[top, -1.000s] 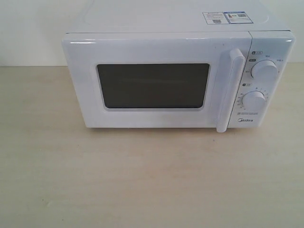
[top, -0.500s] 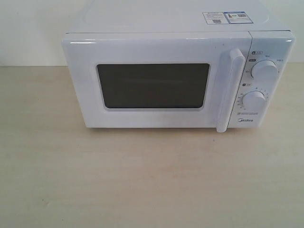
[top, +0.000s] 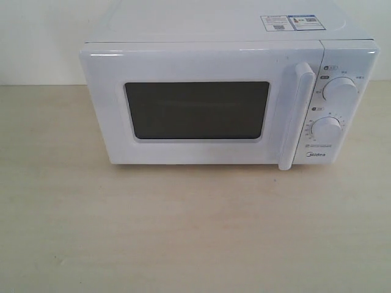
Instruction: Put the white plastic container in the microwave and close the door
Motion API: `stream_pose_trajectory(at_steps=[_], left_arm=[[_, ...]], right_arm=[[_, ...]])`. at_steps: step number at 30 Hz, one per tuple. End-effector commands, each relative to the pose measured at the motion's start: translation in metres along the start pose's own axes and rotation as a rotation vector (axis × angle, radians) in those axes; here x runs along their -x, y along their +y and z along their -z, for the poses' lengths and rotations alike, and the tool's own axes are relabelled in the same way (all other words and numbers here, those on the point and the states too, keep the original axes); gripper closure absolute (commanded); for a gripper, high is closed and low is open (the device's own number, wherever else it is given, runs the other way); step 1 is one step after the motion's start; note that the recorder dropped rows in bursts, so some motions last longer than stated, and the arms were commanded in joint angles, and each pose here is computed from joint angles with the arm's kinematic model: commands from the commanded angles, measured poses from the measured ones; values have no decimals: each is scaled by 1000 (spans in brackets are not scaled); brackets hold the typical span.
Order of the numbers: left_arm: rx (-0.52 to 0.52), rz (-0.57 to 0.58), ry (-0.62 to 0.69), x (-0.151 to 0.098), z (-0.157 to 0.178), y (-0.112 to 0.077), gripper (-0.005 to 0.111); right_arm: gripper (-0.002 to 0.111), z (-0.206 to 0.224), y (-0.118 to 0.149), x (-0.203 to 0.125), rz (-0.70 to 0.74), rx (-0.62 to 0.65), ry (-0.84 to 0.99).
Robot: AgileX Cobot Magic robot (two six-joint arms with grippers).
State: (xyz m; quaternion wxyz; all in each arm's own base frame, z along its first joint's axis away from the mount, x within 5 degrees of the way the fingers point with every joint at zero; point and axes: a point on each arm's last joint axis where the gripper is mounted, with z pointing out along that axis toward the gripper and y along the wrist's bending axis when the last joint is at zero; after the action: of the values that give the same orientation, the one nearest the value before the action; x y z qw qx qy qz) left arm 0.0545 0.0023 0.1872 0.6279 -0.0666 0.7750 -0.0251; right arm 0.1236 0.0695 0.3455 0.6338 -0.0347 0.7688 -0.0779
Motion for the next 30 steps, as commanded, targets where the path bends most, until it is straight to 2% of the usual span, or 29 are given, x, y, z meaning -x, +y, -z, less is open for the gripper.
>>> stream_pose_trajectory(at_steps=[1, 10, 13, 15, 20, 21, 24, 27, 30], left_arm=[[5, 6, 3, -1, 0, 0, 102], [5, 6, 5, -1, 0, 0, 102], [5, 6, 5, -1, 0, 0, 102], [5, 6, 5, -1, 0, 0, 102], [5, 6, 5, -1, 0, 0, 102], [5, 6, 5, -1, 0, 0, 102], [5, 6, 5, -1, 0, 0, 102], [5, 6, 3, -1, 0, 0, 102], [5, 6, 3, -1, 0, 0, 102]], right_arm=[[108, 1, -1, 1, 82, 1, -6], [108, 0, -3, 1, 73, -12, -4], [108, -3, -16, -3, -84, -74, -1], [108, -6, -18, -7, -141, -5, -17], [108, 3, -24, -29, -112, 311, -144], [108, 8, -28, -35, -124, 324, -169], [108, 33, -54, -70, -251, 218, -268], [108, 48, -64, -104, -314, 100, -346], [108, 50, -66, -118, -363, 47, -359]])
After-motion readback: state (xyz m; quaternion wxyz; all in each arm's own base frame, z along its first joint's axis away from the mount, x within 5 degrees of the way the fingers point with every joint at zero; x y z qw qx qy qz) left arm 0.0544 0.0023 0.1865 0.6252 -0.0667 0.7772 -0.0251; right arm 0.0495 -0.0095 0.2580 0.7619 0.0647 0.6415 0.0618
